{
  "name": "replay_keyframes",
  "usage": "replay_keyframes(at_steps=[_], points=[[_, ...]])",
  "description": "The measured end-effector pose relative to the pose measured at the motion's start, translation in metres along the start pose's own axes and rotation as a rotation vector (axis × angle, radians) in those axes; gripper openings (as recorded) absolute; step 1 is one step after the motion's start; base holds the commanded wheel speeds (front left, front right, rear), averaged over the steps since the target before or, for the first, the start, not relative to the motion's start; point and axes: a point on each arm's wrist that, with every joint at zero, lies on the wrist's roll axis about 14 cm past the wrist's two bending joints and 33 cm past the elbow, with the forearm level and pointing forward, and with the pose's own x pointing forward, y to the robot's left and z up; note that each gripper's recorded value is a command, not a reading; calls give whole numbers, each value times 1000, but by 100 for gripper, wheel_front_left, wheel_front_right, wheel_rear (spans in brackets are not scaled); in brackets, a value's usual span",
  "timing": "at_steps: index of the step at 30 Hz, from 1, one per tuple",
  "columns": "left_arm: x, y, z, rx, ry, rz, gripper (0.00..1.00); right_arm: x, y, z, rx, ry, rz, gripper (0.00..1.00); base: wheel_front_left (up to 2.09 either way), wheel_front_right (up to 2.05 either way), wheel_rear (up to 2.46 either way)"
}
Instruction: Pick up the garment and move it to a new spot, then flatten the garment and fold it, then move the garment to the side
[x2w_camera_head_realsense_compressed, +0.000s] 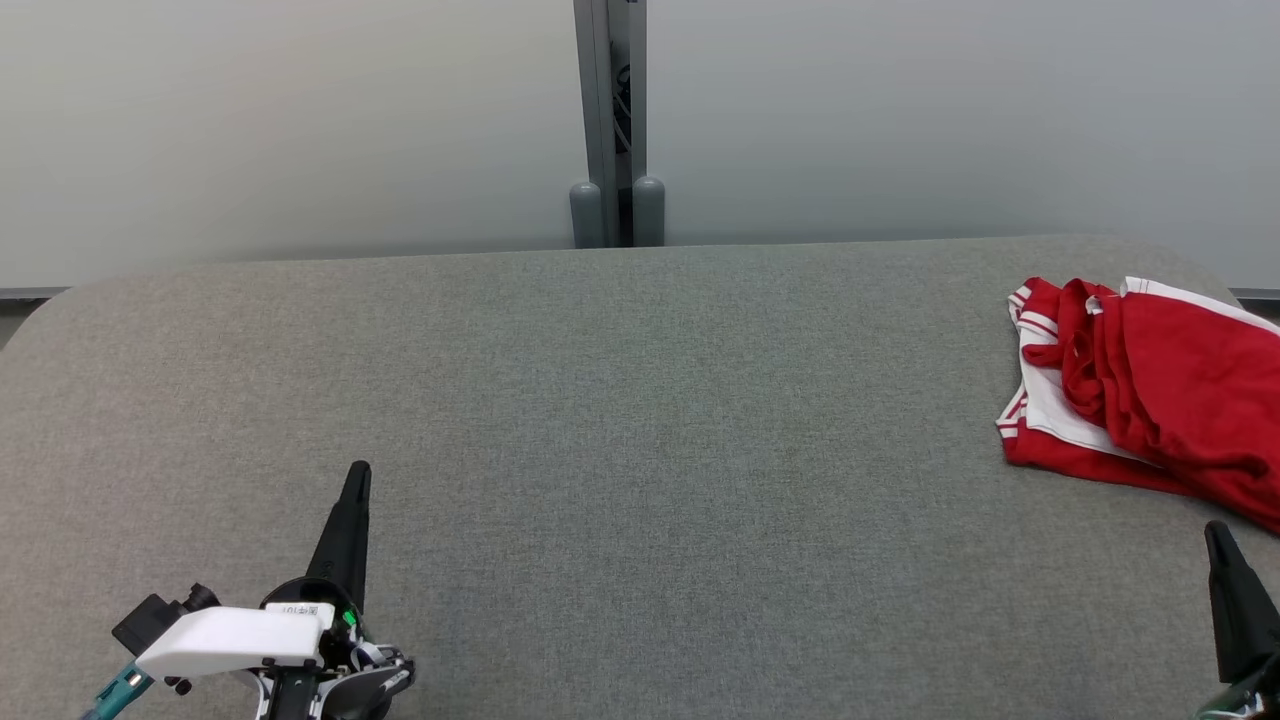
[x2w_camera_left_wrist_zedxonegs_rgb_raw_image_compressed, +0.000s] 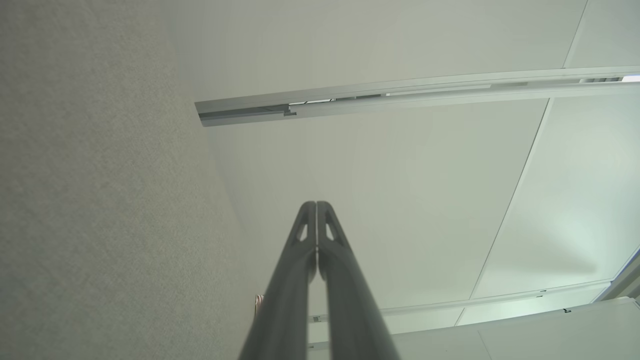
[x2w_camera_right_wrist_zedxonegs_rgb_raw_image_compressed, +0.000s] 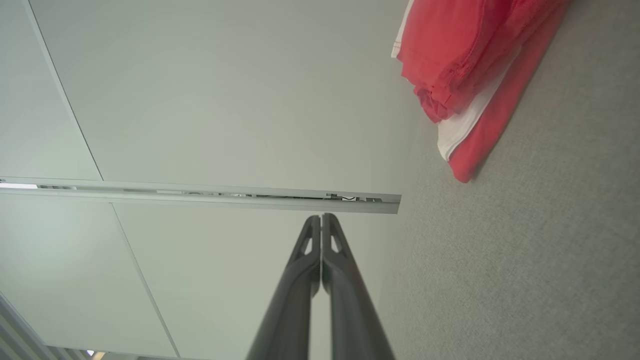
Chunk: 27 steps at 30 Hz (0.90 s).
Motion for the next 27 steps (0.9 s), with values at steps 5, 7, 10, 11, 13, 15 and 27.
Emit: replay_keyframes(at_steps=[5,7,10,11,13,15,27], points=[[0,0,0,0,0,0,0,0,0,0,0,0,0,0,0,0,0],[0,0,0,0,0,0,0,0,0,0,0,0,0,0,0,0,0],[0,0,0,0,0,0,0,0,0,0,0,0,0,0,0,0,0],[0,0,0,0,0,0,0,0,0,0,0,0,0,0,0,0,0],[0,0,0,0,0,0,0,0,0,0,0,0,0,0,0,0,0],[0,0,0,0,0,0,0,0,0,0,0,0,0,0,0,0,0],[0,0,0,0,0,0,0,0,0,0,0,0,0,0,0,0,0]])
